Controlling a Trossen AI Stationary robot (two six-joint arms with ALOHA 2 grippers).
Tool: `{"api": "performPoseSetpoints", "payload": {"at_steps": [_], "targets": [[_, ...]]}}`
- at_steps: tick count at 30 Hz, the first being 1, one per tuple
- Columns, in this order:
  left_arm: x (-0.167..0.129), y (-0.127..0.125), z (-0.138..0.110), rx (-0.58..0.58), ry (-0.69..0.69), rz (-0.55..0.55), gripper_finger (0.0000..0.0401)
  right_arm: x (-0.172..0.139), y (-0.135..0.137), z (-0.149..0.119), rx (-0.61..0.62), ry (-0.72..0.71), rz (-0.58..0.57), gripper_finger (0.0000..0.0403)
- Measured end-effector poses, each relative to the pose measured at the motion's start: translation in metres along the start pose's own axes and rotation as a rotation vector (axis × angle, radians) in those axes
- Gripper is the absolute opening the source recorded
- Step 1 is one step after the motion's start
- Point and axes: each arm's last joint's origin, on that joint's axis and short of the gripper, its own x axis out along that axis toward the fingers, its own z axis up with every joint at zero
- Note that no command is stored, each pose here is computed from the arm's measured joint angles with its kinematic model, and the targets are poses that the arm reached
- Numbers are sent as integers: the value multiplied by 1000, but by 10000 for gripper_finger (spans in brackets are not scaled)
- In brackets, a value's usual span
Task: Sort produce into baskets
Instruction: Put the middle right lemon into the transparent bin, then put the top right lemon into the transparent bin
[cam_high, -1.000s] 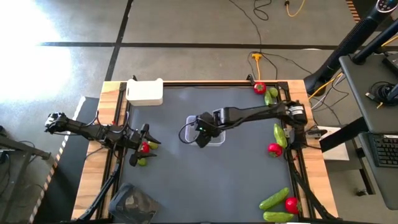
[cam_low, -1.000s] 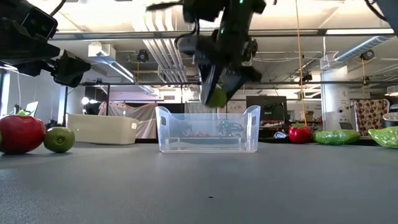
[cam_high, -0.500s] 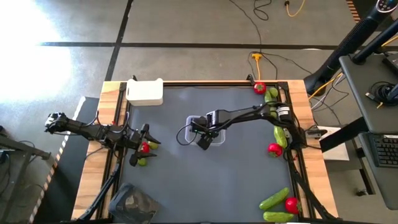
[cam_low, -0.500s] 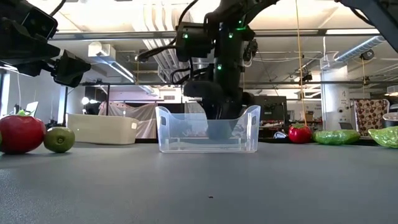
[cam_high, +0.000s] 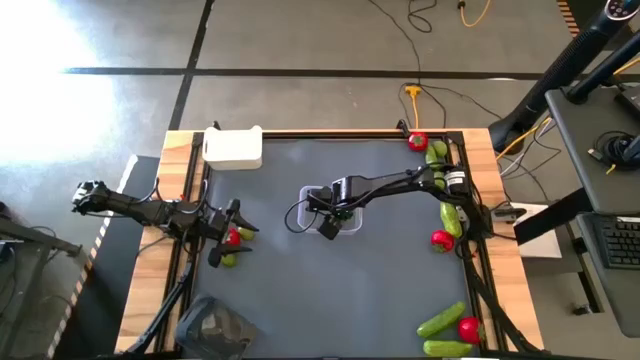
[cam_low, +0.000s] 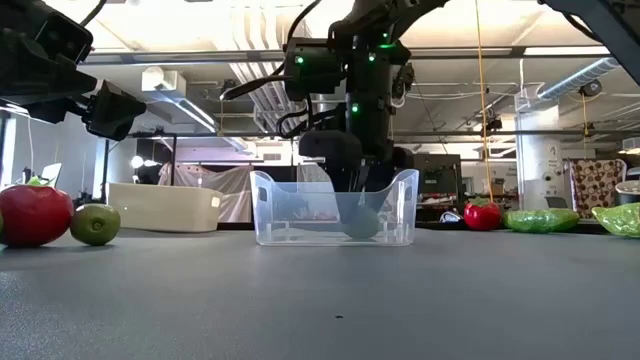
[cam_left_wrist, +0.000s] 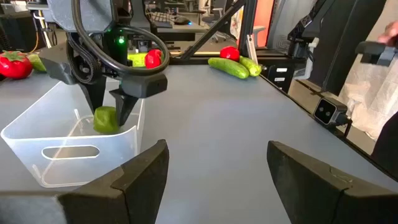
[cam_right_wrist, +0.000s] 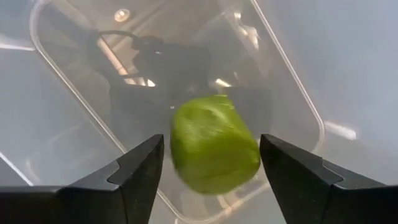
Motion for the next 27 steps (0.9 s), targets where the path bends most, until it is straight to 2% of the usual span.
{"api": "performPoseSetpoints", "payload": {"at_steps": [4,9,12,15,19,21,27], "targets": [[0,0,0,0,0,0,255,-32,-1,5,8,-7,8,271],[0,0,0,0,1,0,255,-91,-10,5,16,-90,-18,265],[0,0,0,0,2,0,255,-126,-23,-2,22,-152,-113,259],[0,0,0,0,4,0,255,-156,-41,-15,29,-221,-258,254],[1,0,-1,0,7,0,255,-187,-64,-37,130,-337,-442,256],[1,0,-1,0,9,1,255,-201,-76,-50,205,-386,-483,259],[1,0,-1,0,10,1,255,-218,-105,-82,439,-464,-442,260]]}}
